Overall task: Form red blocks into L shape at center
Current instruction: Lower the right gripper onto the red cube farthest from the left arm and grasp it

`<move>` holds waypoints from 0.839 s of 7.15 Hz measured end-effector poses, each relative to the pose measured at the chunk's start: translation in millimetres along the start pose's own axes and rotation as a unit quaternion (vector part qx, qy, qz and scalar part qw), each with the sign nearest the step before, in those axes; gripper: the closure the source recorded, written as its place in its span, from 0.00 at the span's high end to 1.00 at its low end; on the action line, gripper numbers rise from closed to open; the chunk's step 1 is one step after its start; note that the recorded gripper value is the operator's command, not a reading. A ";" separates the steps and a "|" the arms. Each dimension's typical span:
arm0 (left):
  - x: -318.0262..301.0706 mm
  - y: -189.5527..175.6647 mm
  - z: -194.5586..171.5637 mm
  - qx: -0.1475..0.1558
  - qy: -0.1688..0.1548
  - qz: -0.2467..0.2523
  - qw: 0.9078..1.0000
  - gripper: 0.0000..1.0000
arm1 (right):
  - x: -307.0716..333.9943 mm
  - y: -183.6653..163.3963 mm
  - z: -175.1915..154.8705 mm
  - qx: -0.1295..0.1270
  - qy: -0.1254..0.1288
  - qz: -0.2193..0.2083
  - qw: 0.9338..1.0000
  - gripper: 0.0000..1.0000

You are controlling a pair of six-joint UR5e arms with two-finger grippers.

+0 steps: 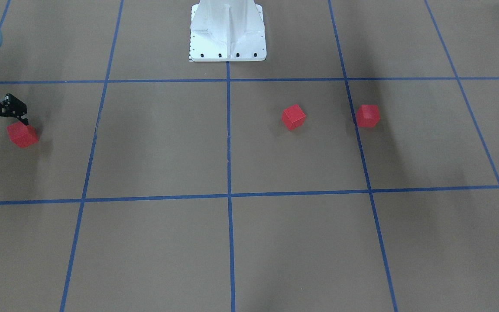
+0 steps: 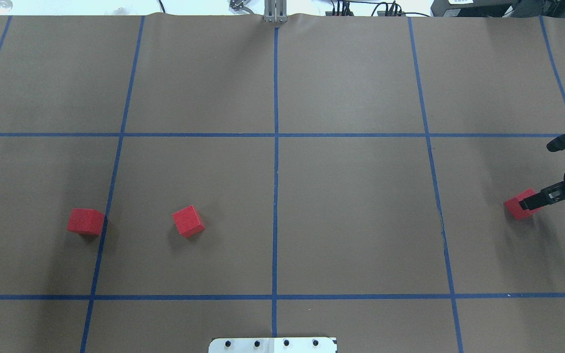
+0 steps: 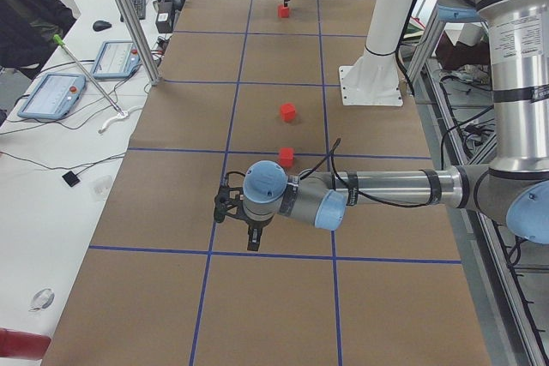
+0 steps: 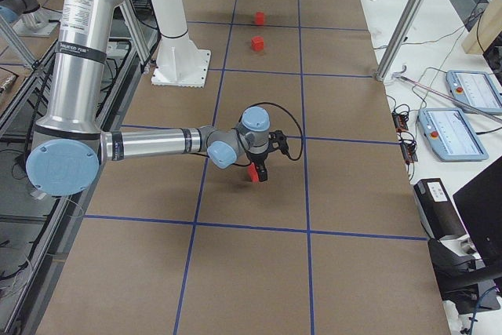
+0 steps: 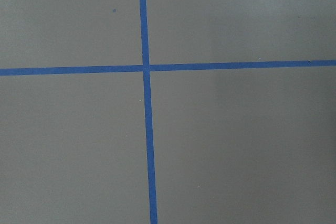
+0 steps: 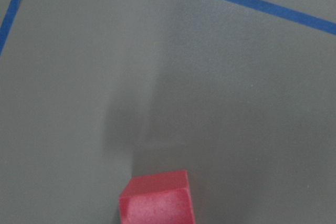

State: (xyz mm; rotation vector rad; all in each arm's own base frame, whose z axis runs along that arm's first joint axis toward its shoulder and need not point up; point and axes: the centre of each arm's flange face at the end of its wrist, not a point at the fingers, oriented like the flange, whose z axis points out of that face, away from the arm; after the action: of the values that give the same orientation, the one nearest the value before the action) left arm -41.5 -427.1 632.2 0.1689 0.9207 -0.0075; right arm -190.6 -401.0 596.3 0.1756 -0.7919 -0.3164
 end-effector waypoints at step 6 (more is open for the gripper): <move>0.3 0.2 -0.4 0.001 0.000 0.001 1.000 1.00 | -18.9 -7.6 12.4 -0.004 -0.015 -0.021 1.000 0.00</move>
State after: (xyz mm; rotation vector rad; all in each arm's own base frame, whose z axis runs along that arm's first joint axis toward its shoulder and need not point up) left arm -41.6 -426.8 631.7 0.1715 0.9210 -0.0065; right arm -213.6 -402.0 590.2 0.1807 -0.8173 -0.3617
